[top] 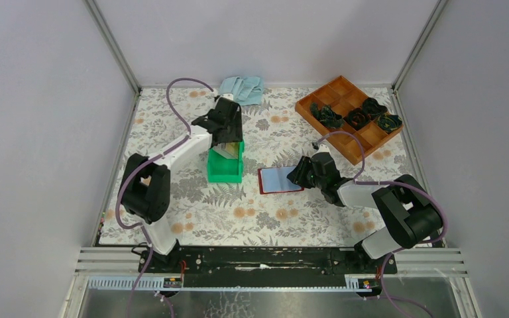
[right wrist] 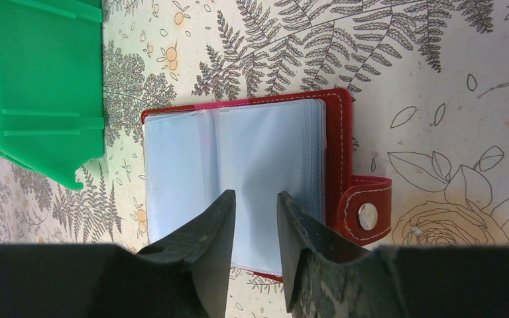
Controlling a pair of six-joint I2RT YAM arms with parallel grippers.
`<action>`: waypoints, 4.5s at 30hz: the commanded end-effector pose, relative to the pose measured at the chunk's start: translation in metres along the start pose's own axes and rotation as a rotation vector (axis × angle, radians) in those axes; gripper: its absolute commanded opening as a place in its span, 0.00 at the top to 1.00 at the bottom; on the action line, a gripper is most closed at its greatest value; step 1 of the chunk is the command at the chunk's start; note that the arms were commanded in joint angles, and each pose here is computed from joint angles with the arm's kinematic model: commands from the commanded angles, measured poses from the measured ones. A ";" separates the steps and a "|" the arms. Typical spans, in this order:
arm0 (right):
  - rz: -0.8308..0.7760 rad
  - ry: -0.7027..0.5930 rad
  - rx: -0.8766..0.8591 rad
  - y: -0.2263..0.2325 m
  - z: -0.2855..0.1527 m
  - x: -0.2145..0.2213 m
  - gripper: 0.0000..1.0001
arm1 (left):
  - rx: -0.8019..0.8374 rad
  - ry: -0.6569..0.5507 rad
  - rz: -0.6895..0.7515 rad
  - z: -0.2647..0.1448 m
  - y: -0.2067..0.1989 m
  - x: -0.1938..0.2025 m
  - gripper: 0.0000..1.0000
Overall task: Put the credit cards into the card holder
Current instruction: Pick up the credit card from the storage box.
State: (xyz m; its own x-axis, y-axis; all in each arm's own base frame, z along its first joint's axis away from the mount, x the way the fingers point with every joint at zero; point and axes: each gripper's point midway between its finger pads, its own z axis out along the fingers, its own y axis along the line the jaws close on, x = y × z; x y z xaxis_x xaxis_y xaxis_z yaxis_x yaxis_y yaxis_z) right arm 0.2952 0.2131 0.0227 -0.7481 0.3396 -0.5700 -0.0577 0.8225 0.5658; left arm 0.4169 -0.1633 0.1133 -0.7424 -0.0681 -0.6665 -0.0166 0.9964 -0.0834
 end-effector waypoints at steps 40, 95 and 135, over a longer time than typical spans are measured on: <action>-0.005 -0.028 -0.029 0.006 0.003 -0.004 0.63 | -0.251 0.010 0.200 0.012 0.012 0.013 0.45; -0.009 -0.036 -0.034 0.008 0.003 -0.008 0.63 | -0.269 -0.040 0.206 -0.008 0.014 -0.008 0.81; -0.092 -0.071 -0.035 0.020 -0.017 -0.029 0.60 | 0.000 -0.115 0.088 -0.085 -0.019 -0.027 1.00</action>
State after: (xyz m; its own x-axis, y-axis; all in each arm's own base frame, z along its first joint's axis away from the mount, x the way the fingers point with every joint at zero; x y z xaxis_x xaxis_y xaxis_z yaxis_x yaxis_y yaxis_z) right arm 0.2913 0.2094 0.0293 -0.7397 0.3201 -0.5919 -0.0827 0.8297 0.5520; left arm 0.3934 -0.1649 0.1744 -0.6713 0.0475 -0.7396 -0.0059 0.9976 0.0695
